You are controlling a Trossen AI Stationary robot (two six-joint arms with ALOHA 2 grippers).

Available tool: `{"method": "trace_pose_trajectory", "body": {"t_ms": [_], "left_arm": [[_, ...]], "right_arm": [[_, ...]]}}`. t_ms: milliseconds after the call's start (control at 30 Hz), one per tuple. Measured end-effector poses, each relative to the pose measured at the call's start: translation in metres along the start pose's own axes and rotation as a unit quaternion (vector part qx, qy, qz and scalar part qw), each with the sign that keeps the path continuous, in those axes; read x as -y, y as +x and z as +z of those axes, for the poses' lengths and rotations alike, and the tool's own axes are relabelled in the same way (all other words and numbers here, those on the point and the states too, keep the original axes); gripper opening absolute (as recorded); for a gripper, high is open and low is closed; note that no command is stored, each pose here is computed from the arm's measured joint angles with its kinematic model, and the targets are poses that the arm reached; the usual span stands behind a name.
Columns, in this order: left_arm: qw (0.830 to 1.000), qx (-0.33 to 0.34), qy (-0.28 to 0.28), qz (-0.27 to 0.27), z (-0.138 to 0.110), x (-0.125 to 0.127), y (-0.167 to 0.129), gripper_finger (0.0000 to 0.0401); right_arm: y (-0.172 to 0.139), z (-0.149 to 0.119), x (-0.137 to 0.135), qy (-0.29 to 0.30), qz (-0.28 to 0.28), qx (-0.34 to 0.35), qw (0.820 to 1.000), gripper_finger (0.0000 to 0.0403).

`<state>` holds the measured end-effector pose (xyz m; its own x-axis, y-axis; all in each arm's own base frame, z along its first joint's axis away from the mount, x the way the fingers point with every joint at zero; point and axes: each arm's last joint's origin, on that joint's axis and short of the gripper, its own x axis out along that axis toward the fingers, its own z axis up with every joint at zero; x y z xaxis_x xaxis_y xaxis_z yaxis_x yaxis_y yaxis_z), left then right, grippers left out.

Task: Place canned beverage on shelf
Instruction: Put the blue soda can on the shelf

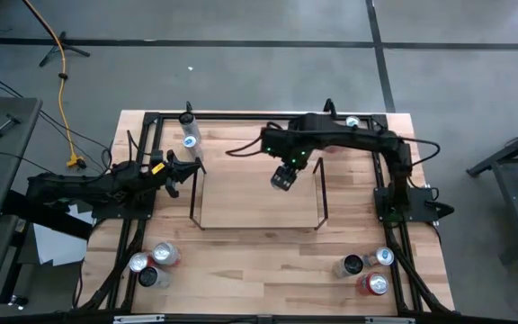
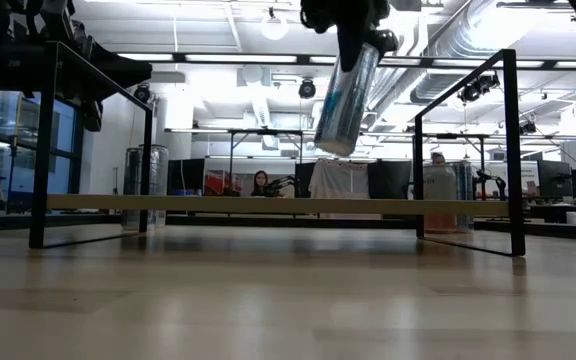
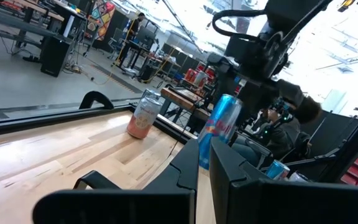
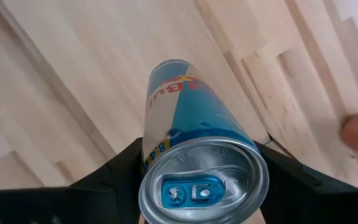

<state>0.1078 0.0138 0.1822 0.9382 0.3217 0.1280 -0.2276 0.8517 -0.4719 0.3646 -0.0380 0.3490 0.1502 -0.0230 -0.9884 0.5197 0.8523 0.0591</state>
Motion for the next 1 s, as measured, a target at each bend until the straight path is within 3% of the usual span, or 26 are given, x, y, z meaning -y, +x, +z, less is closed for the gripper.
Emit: {"method": "trace_pose_trajectory", "body": {"t_ms": [300,1000], "left_arm": [[1.000,-0.001,0.000,0.000,0.000,0.000,0.000,0.0000],[1.000,-0.001,0.000,0.000,0.000,0.000,0.000,0.0001]], "right_arm": [[0.041,0.000,0.001,0.008,-0.064,-0.054,0.996,0.0225],[0.061,-0.016,0.008,0.007,-0.060,-0.115,0.992,0.0225]]}}
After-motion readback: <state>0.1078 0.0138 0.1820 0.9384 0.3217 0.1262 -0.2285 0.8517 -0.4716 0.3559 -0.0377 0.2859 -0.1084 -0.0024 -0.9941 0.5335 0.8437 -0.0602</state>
